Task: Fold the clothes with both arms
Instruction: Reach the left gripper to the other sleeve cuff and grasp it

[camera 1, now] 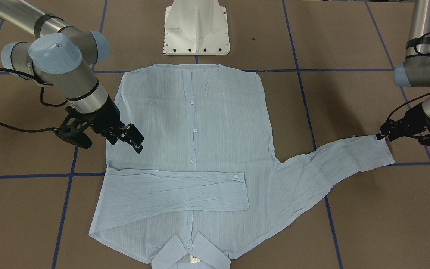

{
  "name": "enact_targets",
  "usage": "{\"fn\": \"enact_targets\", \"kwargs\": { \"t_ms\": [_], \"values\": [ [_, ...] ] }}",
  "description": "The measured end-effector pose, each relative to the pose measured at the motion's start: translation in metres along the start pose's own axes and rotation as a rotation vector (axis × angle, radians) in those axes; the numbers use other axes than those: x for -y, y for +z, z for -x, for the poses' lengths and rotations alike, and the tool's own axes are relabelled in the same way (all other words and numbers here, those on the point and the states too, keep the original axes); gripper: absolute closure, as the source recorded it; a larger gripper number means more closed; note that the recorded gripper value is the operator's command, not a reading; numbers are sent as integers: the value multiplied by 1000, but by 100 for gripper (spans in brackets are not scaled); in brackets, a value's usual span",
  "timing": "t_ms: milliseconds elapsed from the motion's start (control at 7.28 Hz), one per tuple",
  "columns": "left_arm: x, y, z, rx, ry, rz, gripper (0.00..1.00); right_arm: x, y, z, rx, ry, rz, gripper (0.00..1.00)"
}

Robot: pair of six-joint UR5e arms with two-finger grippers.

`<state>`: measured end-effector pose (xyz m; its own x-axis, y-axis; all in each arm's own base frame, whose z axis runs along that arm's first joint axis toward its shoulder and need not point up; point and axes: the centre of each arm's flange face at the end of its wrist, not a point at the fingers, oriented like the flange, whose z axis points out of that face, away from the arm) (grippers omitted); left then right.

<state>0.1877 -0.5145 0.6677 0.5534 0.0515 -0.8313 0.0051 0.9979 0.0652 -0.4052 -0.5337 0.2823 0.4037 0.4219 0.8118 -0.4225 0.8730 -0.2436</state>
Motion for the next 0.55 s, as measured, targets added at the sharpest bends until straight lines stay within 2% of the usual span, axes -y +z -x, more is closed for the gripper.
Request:
{"fn": "enact_targets", "kwargs": {
  "t_ms": [137,549],
  "values": [
    [0,0,0,-1,1,0,65,-1,-1,0,1,-1,0,1],
    [-1,0,0,-1,2,0,76,0,-5,-1,6,-1,0,1]
  ]
}}
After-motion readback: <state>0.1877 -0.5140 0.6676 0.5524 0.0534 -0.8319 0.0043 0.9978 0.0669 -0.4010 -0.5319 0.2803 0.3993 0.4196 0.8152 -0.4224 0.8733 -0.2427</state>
